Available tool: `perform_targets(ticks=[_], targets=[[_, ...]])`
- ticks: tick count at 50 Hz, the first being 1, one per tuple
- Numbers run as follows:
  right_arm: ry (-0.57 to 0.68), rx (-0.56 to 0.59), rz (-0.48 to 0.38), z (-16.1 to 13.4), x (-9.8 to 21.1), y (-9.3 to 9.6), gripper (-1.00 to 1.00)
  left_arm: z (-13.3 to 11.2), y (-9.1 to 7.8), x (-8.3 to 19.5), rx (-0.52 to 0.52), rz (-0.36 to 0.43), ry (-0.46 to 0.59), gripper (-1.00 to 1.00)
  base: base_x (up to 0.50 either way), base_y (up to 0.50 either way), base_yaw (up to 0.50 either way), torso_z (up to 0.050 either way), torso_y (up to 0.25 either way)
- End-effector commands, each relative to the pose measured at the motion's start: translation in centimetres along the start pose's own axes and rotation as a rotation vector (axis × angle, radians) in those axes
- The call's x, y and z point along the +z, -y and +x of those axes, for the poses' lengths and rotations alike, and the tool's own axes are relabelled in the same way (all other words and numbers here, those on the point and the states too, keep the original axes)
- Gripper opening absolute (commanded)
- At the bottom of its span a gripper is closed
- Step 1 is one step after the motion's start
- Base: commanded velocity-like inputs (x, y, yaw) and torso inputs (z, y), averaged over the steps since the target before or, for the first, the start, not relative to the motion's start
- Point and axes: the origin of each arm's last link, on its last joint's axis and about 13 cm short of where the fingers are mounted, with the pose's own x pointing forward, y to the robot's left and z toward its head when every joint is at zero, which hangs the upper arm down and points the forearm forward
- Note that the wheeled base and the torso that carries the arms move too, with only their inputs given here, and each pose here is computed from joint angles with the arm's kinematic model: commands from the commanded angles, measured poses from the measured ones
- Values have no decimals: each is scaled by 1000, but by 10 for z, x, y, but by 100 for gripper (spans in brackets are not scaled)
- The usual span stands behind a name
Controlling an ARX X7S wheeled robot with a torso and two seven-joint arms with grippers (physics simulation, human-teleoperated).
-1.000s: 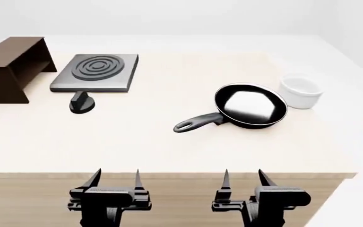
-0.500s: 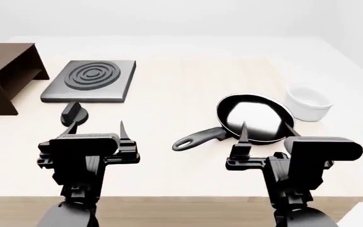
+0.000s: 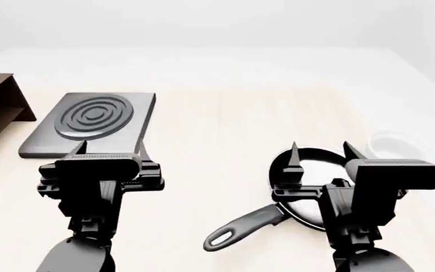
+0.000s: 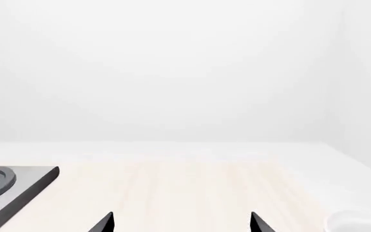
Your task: Put the frying pan on top of the cabinet.
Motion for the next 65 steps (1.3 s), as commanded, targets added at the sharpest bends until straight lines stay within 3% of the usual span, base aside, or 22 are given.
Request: perform_targets(ticks=[1,14,23,31,35,37,39,40,42,43,44,46,48,49,52,54,56,65], targets=[[3,0,5,0,0,0,100,0,0,-1,3,7,-2,100,500,0,0,0,0],[26,45,-5,-3,1,0,100,0,0,-1,3,3,-4,100,132,0,0,0,1],[14,20,-8,-2,0,-1,100,-1,-1,-3,6,3,-5,100,500,0,0,0,0],[5,3,-9,-1,-1,0,100,-4,0,0,-21,-4,-27,100,0,0,0,0,0],[3,-16,-11,0,0,1,100,-11,1,11,-187,34,-96,100,0,0,0,0,0],[4,-28,-14,1,1,3,100,-18,-1,20,-367,61,-153,100,0,0,0,0,0],[6,-33,-13,1,1,3,100,-25,-3,25,-478,95,-191,100,0,0,0,0,0],[9,-36,-16,1,2,3,100,-33,-5,31,-651,115,-271,100,0,0,0,0,0],[10,-37,-16,1,2,3,100,-39,-7,33,-712,163,-343,100,0,0,0,0,0],[11,-38,-18,1,3,3,100,-44,-9,37,-793,175,-280,100,0,0,0,0,0],[12,-40,-19,1,3,3,100,-47,-11,39,-844,209,-286,100,0,0,0,0,0],[15,-43,-19,1,3,4,100,-48,-12,42,-864,200,-282,100,0,0,0,0,0],[22,-47,-21,1,6,5,100,-49,-13,46,-915,193,-327,100,0,0,0,0,0],[24,-47,-23,1,6,5,100,-51,-15,45,-983,214,-408,100,0,0,0,0,0],[27,-51,-26,1,7,5,100,-56,-16,48,-1055,222,-421,100,0,0,0,0,0],[27,-52,-28,0,7,5,100,-53,-20,52,-1067,190,-470,100,0,0,0,0,0],[25,-52,-27,1,6,5,100,-57,-18,58,-1166,174,-513,100,0,0,0,0,0],[23,-45,-25,0,6,4,100,-55,-14,62,-1252,177,-593,100,0,0,0,0,0]])
